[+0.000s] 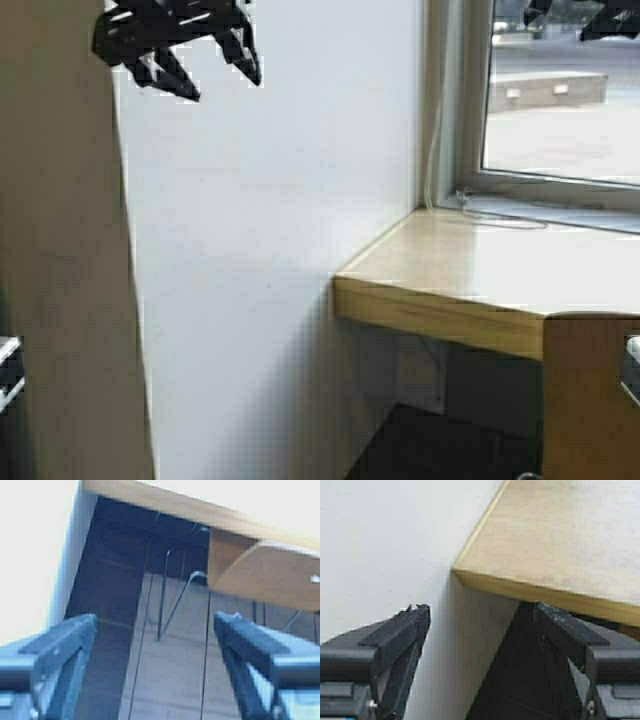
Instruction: Push the chairs under the table
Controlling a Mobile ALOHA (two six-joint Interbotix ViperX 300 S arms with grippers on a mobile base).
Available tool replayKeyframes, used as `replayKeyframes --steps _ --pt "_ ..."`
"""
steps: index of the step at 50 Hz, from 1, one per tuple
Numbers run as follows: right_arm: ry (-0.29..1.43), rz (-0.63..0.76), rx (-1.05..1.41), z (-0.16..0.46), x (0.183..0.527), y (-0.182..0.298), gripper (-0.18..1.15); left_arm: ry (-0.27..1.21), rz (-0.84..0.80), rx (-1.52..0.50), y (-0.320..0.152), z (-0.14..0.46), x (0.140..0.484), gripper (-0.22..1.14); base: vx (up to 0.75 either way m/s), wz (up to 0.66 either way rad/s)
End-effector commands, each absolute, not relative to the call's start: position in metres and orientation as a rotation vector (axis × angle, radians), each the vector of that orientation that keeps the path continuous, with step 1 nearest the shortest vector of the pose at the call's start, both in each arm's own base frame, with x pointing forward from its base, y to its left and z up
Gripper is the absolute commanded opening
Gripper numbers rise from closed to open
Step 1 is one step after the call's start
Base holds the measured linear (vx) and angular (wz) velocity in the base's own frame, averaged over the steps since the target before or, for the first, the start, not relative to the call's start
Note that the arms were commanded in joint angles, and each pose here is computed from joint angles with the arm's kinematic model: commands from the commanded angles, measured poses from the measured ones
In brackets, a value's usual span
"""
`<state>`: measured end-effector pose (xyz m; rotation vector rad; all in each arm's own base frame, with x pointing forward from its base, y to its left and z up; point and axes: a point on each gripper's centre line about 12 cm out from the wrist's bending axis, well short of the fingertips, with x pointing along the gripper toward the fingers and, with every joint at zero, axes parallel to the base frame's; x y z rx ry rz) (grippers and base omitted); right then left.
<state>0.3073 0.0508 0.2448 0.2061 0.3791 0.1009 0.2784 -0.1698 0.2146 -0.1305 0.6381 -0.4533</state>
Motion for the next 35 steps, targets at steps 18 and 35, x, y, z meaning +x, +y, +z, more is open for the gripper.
replayKeyframes --steps 18,35 --pt "0.333 0.112 0.206 0.263 0.301 0.05 0.94 0.544 -0.462 -0.113 -0.146 0.239 0.251 1.0 -0.3 0.27" --pt "0.307 0.128 0.161 0.273 0.304 0.051 0.94 0.433 -0.333 -0.108 -0.095 0.259 0.247 1.0 -0.31 0.06"
